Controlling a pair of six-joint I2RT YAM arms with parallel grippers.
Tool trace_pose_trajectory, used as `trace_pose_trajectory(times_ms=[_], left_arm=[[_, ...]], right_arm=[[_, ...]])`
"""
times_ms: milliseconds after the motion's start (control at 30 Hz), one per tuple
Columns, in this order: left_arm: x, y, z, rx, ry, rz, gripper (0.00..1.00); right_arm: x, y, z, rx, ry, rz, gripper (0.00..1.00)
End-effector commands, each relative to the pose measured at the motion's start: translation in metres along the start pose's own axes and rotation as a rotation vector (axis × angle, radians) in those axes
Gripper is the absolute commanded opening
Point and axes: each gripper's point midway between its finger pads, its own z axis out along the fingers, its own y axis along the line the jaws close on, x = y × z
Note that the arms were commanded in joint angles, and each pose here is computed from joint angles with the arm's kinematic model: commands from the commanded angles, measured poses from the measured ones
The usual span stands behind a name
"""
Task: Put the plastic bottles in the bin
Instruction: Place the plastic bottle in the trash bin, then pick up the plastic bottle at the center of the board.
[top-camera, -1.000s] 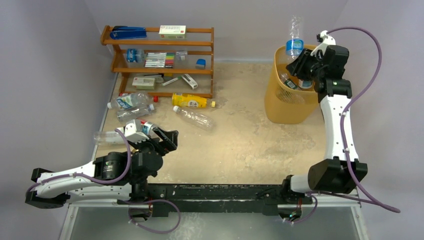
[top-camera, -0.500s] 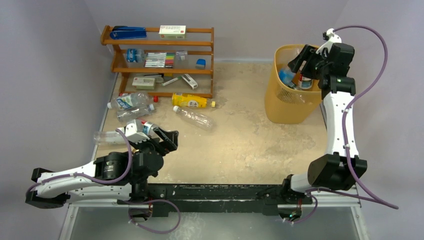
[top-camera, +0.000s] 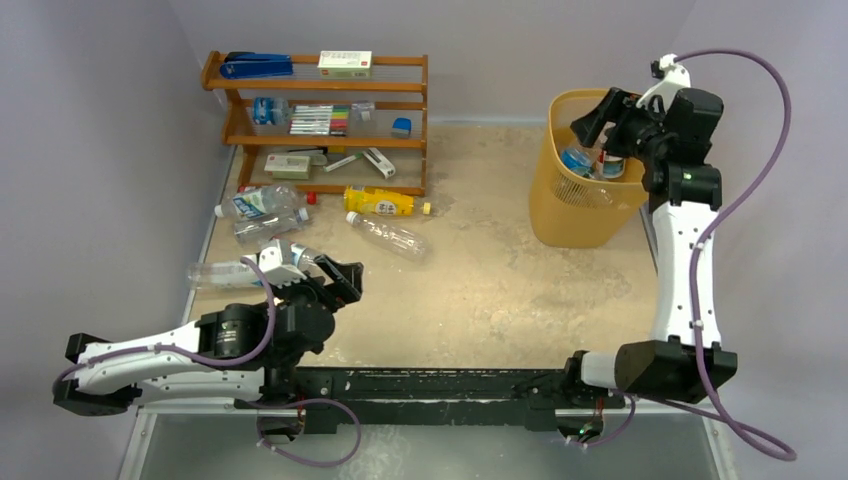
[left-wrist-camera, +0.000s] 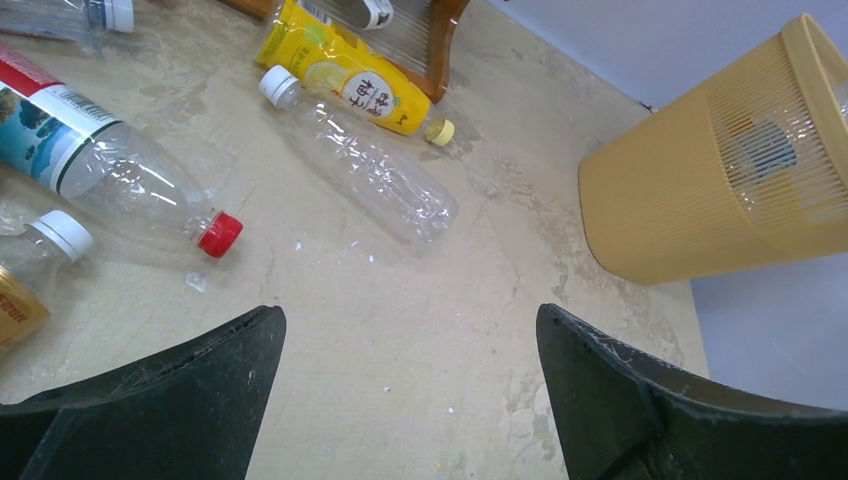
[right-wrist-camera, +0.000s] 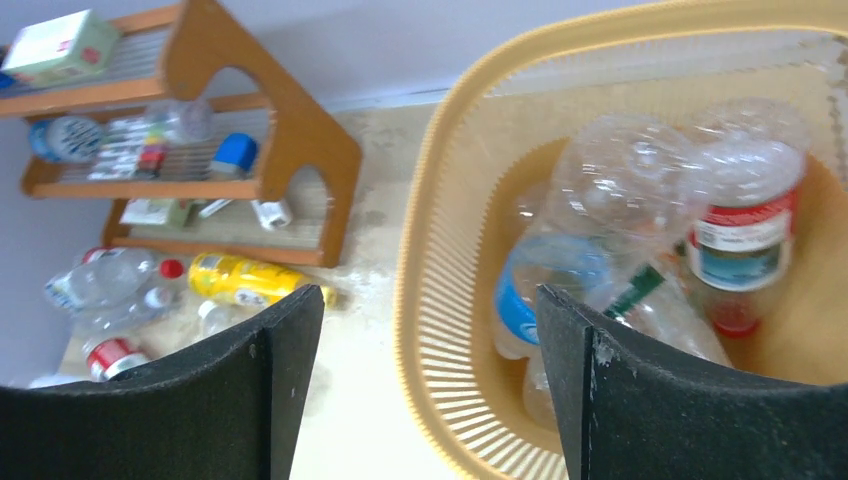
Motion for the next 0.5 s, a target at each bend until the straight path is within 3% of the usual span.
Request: trace_pose_trajectory(times_ms=[0,167,467], left_arm=[[0.002,-0.008,0.002,0.006,-0.01,0.013,0.99],[0.004,-0.011,0.005,0.0,-0.018,0.021,1.0],[0.007,-0.009,0.006,-0.009,-0.016,0.034,1.0]], right_arm=[[-0.016,0.057,-0.017,-0.189,-0.058,-0.087,0.8],[0.022,0.128,-0.001,-0.345,0.031,-0.149,0.81],[0.105,0.186,0.031,-0.46,0.177,-0.201,0.81]])
